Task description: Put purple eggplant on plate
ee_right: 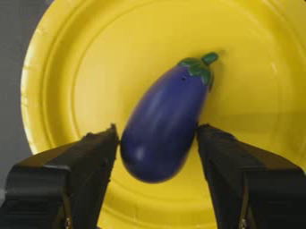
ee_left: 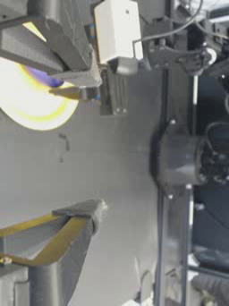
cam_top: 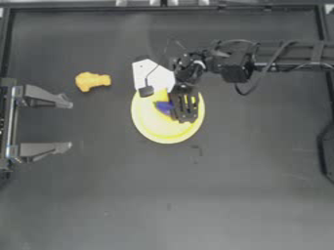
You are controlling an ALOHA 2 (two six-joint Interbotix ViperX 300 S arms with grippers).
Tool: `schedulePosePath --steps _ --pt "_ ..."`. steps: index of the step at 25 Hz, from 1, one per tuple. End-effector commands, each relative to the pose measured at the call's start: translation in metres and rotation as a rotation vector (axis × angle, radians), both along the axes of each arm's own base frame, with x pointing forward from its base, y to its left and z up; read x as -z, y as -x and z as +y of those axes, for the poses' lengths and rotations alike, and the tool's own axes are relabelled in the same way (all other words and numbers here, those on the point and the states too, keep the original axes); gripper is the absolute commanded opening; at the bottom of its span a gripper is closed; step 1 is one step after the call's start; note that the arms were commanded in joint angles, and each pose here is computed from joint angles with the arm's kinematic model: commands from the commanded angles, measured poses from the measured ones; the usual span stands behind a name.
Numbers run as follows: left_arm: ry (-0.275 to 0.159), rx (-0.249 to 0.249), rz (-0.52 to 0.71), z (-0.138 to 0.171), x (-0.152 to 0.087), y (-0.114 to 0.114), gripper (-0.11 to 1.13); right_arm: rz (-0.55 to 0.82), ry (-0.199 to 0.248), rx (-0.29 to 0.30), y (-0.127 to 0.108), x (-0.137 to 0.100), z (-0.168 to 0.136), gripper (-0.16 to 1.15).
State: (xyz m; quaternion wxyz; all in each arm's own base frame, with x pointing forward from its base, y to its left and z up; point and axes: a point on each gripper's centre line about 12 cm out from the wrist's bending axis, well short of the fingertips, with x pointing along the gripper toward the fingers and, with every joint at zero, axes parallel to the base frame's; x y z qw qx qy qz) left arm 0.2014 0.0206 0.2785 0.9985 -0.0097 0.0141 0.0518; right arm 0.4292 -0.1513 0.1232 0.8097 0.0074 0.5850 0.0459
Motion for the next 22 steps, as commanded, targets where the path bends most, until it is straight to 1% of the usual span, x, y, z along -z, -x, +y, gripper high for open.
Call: schedulePosePath --steps 1,7,10,14,19,22 --pt "0.000 -0.002 0.005 0.001 -0.001 -0.004 1.03 -0.083 0.037 0.011 -0.003 -0.036 -0.007 0.88" --pt "0.000 -0.002 0.005 0.001 -0.001 -0.004 1.03 -0.130 0.070 0.016 0.001 -0.061 -0.011 0.88" --pt "-0.001 -0.002 0.003 0.001 -0.001 -0.003 1.03 -0.154 0.076 0.024 0.004 -0.075 -0.010 0.88" --pt "-0.001 -0.002 0.003 0.001 -0.001 -0.003 1.03 -0.195 0.085 0.033 0.012 -0.094 -0.002 0.87" --pt "-0.003 -0.010 0.014 0.002 -0.001 -0.003 1.03 -0.287 0.108 0.043 0.025 -0.115 0.011 0.87" --pt "-0.004 -0.015 0.022 0.003 0.000 -0.002 1.03 -0.348 0.105 0.060 0.033 -0.124 0.021 0.87"
